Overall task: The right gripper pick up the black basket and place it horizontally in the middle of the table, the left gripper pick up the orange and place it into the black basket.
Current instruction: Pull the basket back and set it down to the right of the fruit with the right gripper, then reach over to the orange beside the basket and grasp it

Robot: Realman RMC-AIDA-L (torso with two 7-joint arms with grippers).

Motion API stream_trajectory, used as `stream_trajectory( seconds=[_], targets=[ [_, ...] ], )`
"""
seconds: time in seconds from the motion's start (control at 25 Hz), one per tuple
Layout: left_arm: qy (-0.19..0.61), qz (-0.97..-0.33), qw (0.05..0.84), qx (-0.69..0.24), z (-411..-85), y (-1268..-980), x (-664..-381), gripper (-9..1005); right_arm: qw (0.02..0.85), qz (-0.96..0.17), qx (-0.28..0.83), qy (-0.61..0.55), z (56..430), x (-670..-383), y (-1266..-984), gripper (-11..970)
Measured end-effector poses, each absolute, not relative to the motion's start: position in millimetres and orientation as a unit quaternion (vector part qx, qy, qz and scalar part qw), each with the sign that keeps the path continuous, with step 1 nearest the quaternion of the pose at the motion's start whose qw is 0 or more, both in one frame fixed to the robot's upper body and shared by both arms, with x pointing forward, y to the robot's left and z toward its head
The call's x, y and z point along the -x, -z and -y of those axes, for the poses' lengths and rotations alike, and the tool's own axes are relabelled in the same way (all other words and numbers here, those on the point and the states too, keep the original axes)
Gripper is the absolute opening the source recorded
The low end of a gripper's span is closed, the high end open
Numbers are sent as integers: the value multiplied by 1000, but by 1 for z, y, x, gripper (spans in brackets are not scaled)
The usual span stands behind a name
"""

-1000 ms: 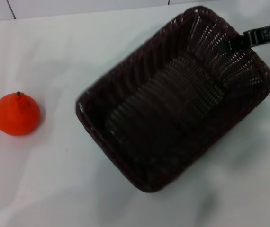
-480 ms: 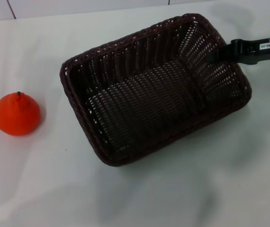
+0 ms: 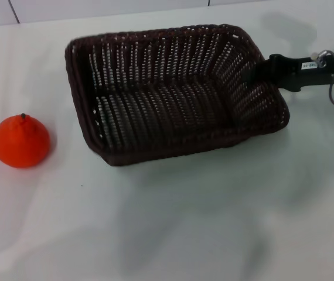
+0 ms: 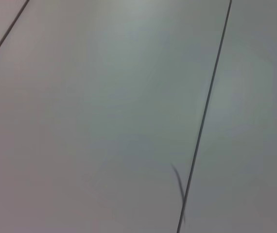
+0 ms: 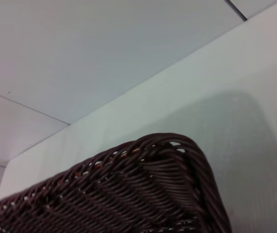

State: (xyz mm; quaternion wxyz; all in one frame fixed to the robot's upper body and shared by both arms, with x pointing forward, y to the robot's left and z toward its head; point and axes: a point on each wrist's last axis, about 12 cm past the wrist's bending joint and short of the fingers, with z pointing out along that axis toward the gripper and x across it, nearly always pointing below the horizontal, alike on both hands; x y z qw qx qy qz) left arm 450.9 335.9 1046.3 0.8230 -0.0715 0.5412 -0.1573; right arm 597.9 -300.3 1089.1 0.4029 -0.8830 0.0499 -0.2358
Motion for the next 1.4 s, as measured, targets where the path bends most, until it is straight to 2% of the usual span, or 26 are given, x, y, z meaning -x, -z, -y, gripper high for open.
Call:
stream_trajectory(
  seconds=[0.2,0.68,0.96,1.12,1.2,1.4],
  targets=[
    [158,-545,820,72,-335,-1046,-452,684,412,-64,880,230,295,-596,-1082,261],
    [154,-554,815,75,-336,-1043,-453,684,456,-60,859,226,289,-591,-1087,331],
    [165,-573,801,47,-337,-1040,-451,683,465,-59,853,229,294,-589,-1089,606],
    [187,-630,753,-44,-334,-1033,-453,683,466,-68,845,253,308,-590,-1096,780],
    [192,-659,722,-86,-333,-1027,-453,683,470,-71,838,269,315,-591,-1100,800],
    [200,-722,642,-164,-324,-1007,-456,576,469,-72,831,291,321,-594,-1106,841]
  ],
)
